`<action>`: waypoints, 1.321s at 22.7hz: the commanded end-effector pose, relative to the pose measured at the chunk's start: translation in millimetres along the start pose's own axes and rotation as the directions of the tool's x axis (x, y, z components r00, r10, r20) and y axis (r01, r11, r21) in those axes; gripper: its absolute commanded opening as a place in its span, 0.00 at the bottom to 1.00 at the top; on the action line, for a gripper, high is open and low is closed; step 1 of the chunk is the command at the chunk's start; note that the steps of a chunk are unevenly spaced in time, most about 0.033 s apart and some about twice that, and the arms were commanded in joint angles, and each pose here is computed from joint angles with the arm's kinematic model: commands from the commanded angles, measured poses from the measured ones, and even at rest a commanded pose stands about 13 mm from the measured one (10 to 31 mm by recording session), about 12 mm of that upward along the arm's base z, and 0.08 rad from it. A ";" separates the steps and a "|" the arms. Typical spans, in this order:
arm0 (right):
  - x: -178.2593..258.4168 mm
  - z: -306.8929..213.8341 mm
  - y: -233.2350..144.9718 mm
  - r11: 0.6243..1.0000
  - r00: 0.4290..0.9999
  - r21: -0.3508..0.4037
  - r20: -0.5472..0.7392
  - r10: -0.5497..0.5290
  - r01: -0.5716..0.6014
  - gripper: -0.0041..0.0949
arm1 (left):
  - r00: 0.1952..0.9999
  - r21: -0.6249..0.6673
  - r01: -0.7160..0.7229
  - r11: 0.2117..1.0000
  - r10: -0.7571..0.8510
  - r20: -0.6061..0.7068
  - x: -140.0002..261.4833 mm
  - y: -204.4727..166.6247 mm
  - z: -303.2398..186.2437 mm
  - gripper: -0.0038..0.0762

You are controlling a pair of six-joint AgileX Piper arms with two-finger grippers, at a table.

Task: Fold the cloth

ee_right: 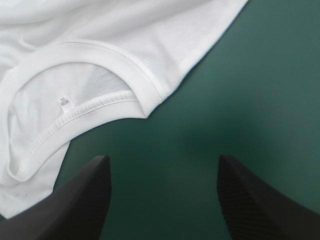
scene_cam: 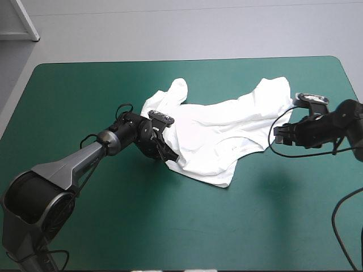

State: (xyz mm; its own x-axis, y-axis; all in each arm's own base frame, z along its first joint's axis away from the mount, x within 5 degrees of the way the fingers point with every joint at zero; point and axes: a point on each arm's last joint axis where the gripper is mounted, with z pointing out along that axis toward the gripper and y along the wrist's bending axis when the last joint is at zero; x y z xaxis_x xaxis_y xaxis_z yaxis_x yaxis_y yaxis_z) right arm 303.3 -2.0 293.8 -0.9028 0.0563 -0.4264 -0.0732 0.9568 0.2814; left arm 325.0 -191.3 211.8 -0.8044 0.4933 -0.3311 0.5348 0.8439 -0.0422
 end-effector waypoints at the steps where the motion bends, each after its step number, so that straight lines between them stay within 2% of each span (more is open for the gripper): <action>1: -13.6 11.1 22.9 0.996 0.993 0.012 0.082 -0.087 0.086 0.63 | 0.998 0.016 0.003 1.000 -0.004 0.057 -6.0 -3.7 -15.9 0.07; 3: -19.3 28.7 30.6 0.994 0.990 0.058 0.101 -0.098 0.093 0.63 | 0.999 0.017 0.003 1.000 -0.004 0.053 -5.6 -3.8 -15.9 0.07; 8: -45.0 62.9 28.1 0.988 0.988 0.116 0.104 -0.113 0.101 0.63 | 0.999 0.017 0.003 1.000 -0.004 0.045 -4.9 -3.8 -15.9 0.07; 12: -70.3 80.5 25.9 0.986 0.987 0.125 0.110 -0.120 0.106 0.63 | 1.000 0.020 0.004 1.000 -0.005 0.031 -3.6 -4.0 -15.8 0.07; 16: -79.6 99.5 20.0 0.981 0.991 0.151 0.044 -0.130 0.122 0.63 | 1.000 0.020 0.004 1.000 -0.005 0.029 -3.5 -4.1 -15.8 0.07; 19: -72.6 116.5 14.8 0.981 0.992 0.149 -0.058 -0.116 0.123 0.62 | 0.999 0.019 0.004 1.000 -0.005 0.037 -4.1 -4.0 -15.9 0.07; 21: -62.5 129.9 11.4 0.983 0.982 0.140 -0.166 -0.095 0.119 0.53 | 0.999 0.018 0.004 1.000 -0.005 0.050 -5.3 -3.9 -15.9 0.07; 23: -56.0 135.9 13.7 0.983 0.972 0.132 -0.214 -0.095 0.125 0.41 | 0.999 0.018 0.004 1.000 -0.005 0.051 -5.5 -3.9 -15.9 0.07; 25: -49.0 142.7 18.0 0.982 0.965 0.121 -0.240 -0.111 0.143 0.25 | 0.999 0.018 0.004 1.000 -0.005 0.054 -5.7 -3.8 -15.9 0.07; 26: -45.4 148.0 22.5 0.979 0.961 0.112 -0.239 -0.140 0.171 0.08 | 0.998 0.017 0.004 1.000 -0.005 0.058 -6.1 -3.8 -15.9 0.07; 27: -44.7 149.7 24.3 0.978 0.960 0.109 -0.238 -0.149 0.179 0.02 | 0.998 0.017 0.004 1.000 -0.005 0.060 -6.3 -3.8 -16.0 0.07; 30: -48.3 145.1 27.8 0.977 0.962 0.108 -0.221 -0.159 0.186 0.02 | 0.998 0.017 0.004 1.000 -0.006 0.065 -6.7 -3.8 -16.0 0.07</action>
State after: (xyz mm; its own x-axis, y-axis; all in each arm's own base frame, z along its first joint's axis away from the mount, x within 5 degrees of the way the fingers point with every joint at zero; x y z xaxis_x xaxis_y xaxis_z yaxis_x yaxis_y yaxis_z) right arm 417.4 48.5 203.6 -0.9225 -0.1660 -0.3485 -0.1880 0.9817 0.0300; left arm 325.4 -191.8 211.7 -0.8007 0.4989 -0.3317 0.5408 0.8401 -0.0419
